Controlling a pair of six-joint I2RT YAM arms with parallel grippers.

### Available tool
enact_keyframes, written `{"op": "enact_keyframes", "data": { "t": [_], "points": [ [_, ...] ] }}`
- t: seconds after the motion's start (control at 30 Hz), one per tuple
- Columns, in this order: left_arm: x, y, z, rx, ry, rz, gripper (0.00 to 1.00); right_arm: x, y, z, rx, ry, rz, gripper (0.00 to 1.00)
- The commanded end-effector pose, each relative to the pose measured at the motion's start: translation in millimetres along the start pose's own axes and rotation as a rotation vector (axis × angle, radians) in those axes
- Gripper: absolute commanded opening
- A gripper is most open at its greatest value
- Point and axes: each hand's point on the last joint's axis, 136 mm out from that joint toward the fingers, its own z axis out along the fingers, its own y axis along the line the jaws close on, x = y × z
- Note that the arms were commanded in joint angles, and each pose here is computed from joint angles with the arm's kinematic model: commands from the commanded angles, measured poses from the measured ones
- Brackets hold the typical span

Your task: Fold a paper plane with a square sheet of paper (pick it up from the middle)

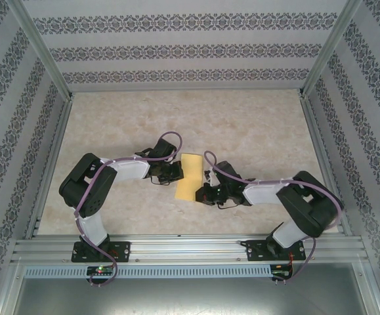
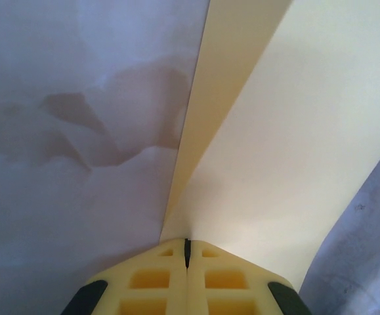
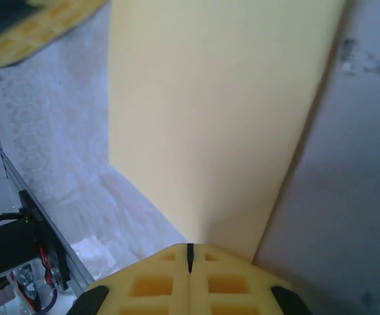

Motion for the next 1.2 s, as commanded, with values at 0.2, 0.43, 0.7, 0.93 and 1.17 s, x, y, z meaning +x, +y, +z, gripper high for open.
{"op": "enact_keyframes", "data": {
  "t": [0.2, 0.43, 0.7, 0.93, 1.17],
  "points": [
    [33.1, 40.3, 14.6, -0.146, 0.117, -0.025, 0.00, -77.1, 44.1, -24.3, -0.099, -0.113, -0.076, 0.03],
    [38.3, 46.6, 15.1, -0.162, 0.132, -0.020, 0.00, -88.0, 18.2, -0.8, -0.058, -0.096, -0.030, 0.03],
    [39.7, 48.7, 15.3, -0.167, 0.134, -0.017, 0.00, -73.2, -34.9, 13.7, 0.036, -0.065, 0.051, 0.03],
    [40.4, 49.4, 16.3, -0.169, 0.139, -0.017, 0.00, -74.8, -18.7, 4.1, -0.016, -0.077, 0.039, 0.04],
    [40.6, 49.9, 17.6, -0.171, 0.143, -0.017, 0.00, -100.7, 7.4, -11.1, -0.073, -0.123, -0.013, 0.04]
  ]
}}
